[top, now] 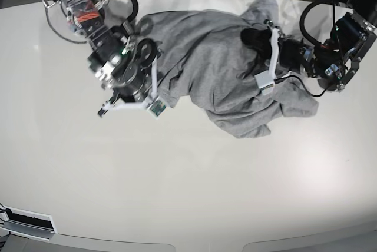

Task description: Layout the t-shirt on the table in an organized manner, then fold the t-shirt properly

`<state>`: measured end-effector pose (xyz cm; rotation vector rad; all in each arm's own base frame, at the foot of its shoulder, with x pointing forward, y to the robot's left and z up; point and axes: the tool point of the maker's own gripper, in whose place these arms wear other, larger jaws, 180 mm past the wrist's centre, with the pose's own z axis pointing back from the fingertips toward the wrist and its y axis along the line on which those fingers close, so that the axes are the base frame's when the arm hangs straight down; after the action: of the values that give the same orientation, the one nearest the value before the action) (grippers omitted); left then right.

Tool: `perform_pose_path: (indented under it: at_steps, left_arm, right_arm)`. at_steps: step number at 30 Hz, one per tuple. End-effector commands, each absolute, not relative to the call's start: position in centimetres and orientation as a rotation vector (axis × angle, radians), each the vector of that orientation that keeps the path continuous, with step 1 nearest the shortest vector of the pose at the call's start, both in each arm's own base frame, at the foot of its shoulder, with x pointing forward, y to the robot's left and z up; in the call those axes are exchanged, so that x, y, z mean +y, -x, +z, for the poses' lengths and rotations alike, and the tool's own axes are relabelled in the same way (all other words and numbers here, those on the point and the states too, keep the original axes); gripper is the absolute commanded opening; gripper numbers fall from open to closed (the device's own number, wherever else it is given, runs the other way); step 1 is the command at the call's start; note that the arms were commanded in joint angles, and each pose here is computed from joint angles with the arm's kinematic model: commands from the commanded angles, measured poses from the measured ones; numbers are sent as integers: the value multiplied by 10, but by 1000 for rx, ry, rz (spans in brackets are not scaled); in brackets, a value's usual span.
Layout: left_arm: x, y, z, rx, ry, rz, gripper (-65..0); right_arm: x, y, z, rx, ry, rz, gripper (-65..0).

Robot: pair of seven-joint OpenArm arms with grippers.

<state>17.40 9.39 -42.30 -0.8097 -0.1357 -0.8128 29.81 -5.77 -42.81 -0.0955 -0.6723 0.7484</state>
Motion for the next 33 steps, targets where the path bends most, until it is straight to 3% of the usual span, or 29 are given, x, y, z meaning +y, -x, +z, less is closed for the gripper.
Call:
perform_pose_path:
  at_steps: [1, 6, 11, 16, 24, 33]
  left_arm:
    - [79, -191, -404, -220, 845, -841, -650]
    - [47, -227, -400, -383, 795, -918, -650]
    - [25, -259, -394, -453, 741, -937, -650]
    - [30, -284, -384, -503, 677, -951, -650]
    - [71, -329, -387, -576, 423, -858, -650]
    - [119, -326, -395, -519, 322, -834, -650]
  right_arm:
    - [-58, -315, -412, -730, 77, 718, -650]
    - [-46, -320, -391, -731, -191, 654, -650]
    - [-7, -286, -358, -735, -556, 793, -650]
    - [10, -247, -368, -658, -696, 816, -650]
    - [41, -174, -399, -489, -772, 903, -650]
    - [20, -168, -446, -449, -421, 1019, -650]
